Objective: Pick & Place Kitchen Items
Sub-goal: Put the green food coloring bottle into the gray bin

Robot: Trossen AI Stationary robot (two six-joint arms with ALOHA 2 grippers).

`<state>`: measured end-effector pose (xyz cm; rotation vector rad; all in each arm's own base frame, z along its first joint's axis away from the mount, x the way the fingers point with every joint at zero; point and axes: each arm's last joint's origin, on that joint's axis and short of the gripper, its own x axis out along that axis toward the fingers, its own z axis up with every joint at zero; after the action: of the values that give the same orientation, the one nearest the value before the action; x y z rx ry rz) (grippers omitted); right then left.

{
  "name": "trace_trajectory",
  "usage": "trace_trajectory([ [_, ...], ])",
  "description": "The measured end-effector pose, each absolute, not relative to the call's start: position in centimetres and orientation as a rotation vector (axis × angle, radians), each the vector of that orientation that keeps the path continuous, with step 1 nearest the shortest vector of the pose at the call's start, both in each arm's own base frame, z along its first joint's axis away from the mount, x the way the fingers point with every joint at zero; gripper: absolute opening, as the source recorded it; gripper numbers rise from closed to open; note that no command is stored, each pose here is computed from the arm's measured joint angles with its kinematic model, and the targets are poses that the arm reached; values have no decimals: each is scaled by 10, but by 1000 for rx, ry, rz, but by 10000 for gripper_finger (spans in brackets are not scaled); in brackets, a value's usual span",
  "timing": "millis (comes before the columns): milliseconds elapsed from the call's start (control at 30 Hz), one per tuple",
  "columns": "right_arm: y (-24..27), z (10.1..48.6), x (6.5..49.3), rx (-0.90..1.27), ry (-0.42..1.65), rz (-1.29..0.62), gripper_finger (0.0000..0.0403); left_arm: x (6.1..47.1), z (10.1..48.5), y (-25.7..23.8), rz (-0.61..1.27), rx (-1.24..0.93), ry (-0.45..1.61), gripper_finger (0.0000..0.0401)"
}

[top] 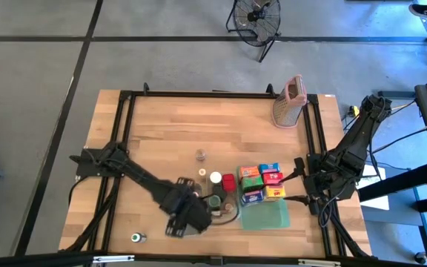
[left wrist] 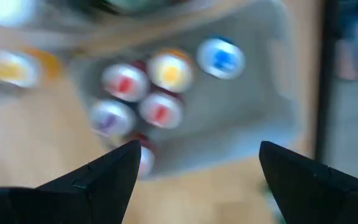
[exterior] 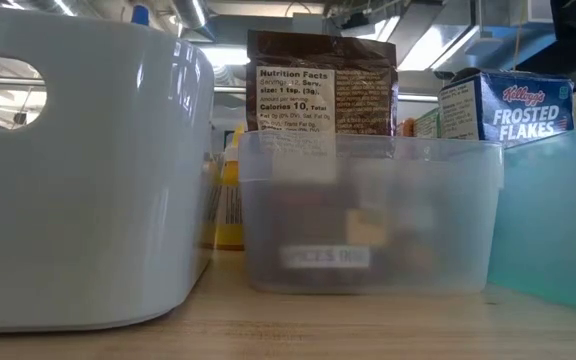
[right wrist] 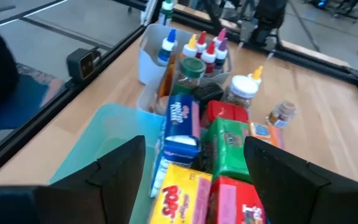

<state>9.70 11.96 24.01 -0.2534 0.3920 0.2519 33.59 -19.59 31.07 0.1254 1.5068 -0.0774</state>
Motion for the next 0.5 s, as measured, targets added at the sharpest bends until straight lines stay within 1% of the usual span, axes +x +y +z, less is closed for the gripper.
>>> trace_trajectory([
  [100,119,241,98,-252,373,221,275,323,314,-214,-91,15,1542,324],
  [200,120,243,98,-267,351,219,275,310,315,-231,-27,-59,1548,324],
  [333,121,245,99,-269,332,227,275,292,315,-253,34,-106,1540,324],
  [400,121,246,99,-260,326,229,275,284,314,-261,99,-138,1522,324],
  [500,122,246,99,-227,336,245,275,274,313,-272,253,-247,1475,324],
])
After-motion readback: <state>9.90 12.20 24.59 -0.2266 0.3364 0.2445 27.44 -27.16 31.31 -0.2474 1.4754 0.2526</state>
